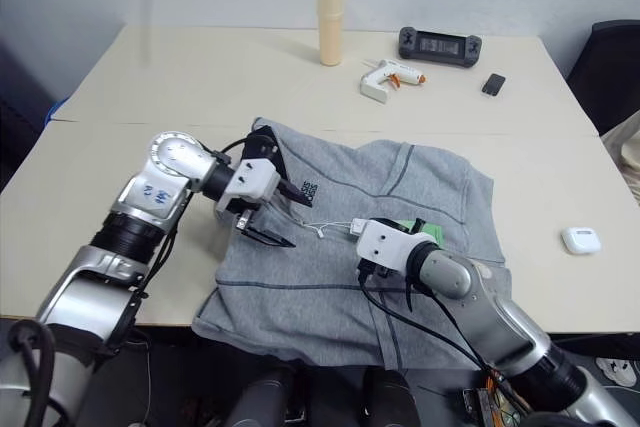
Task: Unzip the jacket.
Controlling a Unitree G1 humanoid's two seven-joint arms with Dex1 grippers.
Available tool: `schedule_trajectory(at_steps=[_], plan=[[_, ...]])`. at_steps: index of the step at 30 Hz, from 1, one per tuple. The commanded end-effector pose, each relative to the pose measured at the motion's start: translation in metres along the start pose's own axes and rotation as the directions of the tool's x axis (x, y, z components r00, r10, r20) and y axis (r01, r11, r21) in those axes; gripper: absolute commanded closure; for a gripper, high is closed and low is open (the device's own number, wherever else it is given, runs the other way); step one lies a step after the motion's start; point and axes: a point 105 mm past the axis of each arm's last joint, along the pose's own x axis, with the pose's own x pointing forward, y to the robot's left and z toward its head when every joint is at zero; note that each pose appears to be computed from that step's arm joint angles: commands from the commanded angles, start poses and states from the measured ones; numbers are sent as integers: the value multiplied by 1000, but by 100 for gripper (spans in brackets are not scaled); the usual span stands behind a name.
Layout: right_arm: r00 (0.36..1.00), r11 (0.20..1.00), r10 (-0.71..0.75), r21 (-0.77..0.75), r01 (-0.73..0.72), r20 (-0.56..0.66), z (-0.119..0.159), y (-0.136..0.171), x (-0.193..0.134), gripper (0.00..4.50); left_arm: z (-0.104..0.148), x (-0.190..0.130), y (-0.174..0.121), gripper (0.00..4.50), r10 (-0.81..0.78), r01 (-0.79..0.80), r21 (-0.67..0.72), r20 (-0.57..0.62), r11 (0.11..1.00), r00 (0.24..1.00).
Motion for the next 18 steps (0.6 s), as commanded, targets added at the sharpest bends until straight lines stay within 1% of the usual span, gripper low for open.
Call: schedule_trajectory(at_steps=[1, 3, 5, 7, 8, 11, 13, 15, 16, 18], plan=[[996, 996, -91, 15, 91, 7, -1, -14, 3, 321, -27, 5, 5, 43, 43, -43, 9, -108, 999, 993], [994, 993, -111, 39, 110, 12, -1, -15, 3, 370, -42, 9, 5, 43, 58, -61, -17, -145, 998, 988], [990, 988, -140, 67, 140, -2, -4, -18, 1, 446, -55, 12, 2, 43, 68, -76, -37, -182, 996, 981], [984, 978, -177, 113, 178, -15, -7, -23, -4, 449, -66, 15, -1, 43, 82, -97, -64, -206, 993, 975], [982, 974, -188, 127, 188, -19, -7, -24, -5, 449, -69, 15, -1, 43, 88, -105, -73, -211, 992, 974], [964, 935, -262, 233, 266, -50, -13, -32, -15, 449, -74, 19, -4, 43, 97, -115, -78, -208, 990, 973], [936, 871, -338, 345, 350, -97, -22, -41, -28, 449, -75, 20, -5, 43, 112, -132, -92, -194, 987, 975], [887, 775, -423, 434, 459, -183, -41, -55, -48, 449, -76, 20, -5, 43, 128, -149, -110, -177, 983, 976], [865, 736, -451, 457, 500, -220, -50, -61, -57, 449, -76, 20, -5, 43, 132, -153, -115, -173, 982, 976], [800, 639, -514, 483, 598, -309, -74, -76, -82, 449, -78, 19, -7, 43, 134, -155, -115, -175, 981, 975]])
